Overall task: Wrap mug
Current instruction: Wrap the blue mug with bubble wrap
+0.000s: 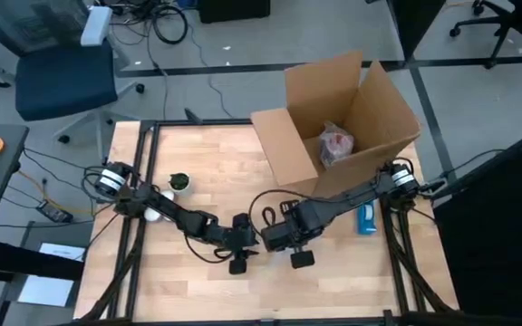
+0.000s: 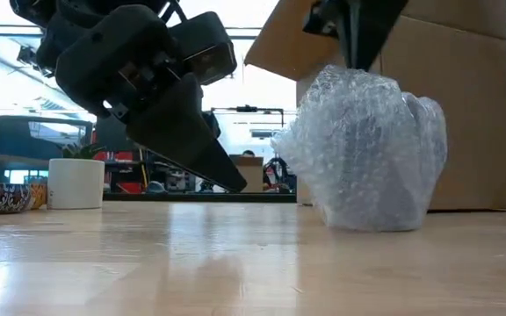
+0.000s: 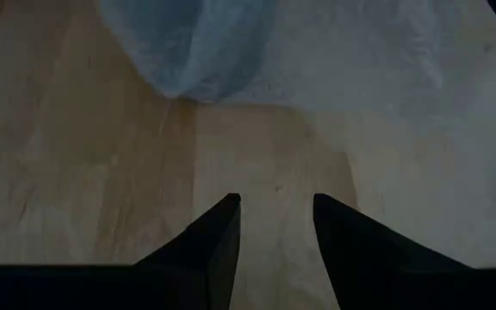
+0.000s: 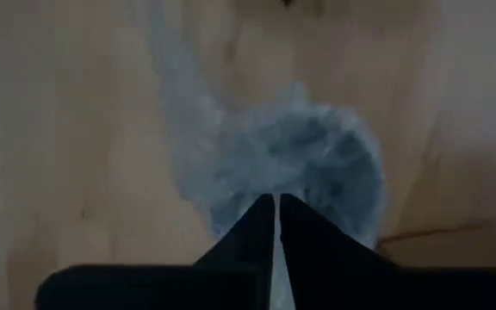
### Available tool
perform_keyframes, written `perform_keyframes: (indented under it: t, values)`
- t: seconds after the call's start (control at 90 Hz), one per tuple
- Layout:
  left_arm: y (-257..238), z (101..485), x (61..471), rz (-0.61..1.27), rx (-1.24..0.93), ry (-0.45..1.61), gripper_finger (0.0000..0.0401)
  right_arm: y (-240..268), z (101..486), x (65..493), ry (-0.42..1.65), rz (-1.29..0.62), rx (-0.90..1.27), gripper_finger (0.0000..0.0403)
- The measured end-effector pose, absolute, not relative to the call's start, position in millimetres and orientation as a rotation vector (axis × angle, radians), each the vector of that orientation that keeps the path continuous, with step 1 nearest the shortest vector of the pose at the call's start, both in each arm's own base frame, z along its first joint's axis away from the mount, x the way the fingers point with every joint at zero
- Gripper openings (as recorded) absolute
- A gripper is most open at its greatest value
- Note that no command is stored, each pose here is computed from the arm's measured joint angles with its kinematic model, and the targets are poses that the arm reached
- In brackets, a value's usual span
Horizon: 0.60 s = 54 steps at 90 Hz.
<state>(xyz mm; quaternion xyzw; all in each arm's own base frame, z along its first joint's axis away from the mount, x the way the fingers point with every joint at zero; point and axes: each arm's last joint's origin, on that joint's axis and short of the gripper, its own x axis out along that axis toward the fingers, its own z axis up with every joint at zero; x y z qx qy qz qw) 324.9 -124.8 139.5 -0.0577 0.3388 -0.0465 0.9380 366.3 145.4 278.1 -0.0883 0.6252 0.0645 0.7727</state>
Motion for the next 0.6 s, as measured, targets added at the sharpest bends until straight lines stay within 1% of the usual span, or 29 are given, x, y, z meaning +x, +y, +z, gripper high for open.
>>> perform_keyframes:
  t: [0.222,0.378,0.467,0.6]
  values:
    - [-125,139,325,-0.095,-0.118,0.692,0.0131,152,280,372,1.282,0.241,-0.170,0.0000]
    - [-125,140,325,-0.095,-0.118,0.692,0.0131,154,281,375,1.257,0.262,-0.164,0.0000]
    - [-125,139,325,-0.095,-0.118,0.693,0.0131,154,272,375,1.260,0.271,-0.160,0.0000]
    - [-125,139,325,-0.095,-0.118,0.693,0.0131,147,256,372,1.322,0.237,-0.153,0.0000]
